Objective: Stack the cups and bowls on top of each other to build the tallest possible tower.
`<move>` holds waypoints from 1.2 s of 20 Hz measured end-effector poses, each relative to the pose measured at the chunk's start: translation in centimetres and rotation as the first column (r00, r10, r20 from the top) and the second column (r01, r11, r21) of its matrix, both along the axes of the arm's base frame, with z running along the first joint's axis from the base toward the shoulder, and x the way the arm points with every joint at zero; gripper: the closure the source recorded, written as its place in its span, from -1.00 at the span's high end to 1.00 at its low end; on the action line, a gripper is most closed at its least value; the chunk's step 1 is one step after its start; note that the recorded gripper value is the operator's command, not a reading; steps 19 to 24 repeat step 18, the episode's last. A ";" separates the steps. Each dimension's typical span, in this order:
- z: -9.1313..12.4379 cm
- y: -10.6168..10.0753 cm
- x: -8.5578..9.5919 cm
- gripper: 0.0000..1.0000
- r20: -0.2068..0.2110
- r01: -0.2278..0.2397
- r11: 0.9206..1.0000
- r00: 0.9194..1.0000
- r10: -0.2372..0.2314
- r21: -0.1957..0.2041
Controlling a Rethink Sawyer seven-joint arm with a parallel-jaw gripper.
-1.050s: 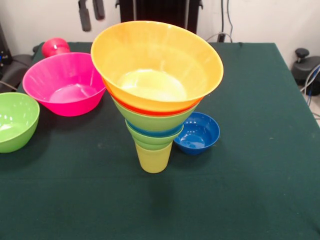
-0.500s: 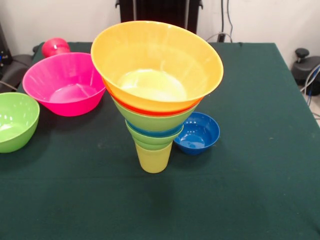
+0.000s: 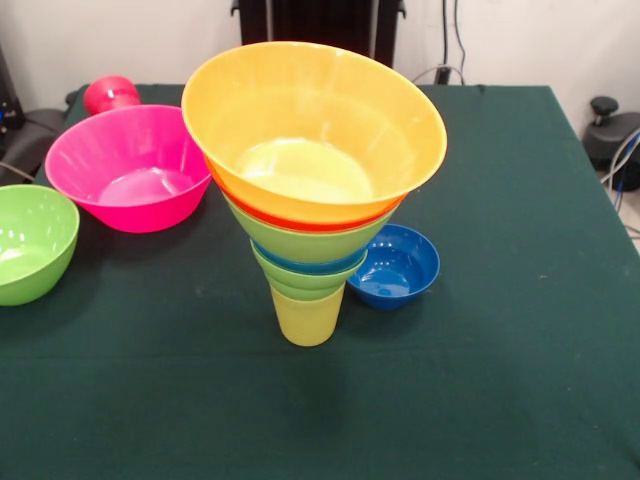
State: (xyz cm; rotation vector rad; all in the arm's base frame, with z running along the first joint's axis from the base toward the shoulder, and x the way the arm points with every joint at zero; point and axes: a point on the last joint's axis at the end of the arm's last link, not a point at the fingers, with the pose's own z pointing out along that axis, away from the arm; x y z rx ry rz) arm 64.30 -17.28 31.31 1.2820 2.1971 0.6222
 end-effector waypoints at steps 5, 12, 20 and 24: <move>1.3 -1.2 1.3 1.00 -0.013 0.013 1.000 1.000 -0.013 0.002; 4.0 -3.6 3.5 1.00 -0.011 0.045 0.999 0.999 -0.045 -0.004; 6.8 -5.5 4.5 1.00 -0.029 0.070 0.997 0.997 -0.071 -0.019; 6.8 -5.5 4.5 1.00 -0.029 0.070 0.997 0.997 -0.071 -0.019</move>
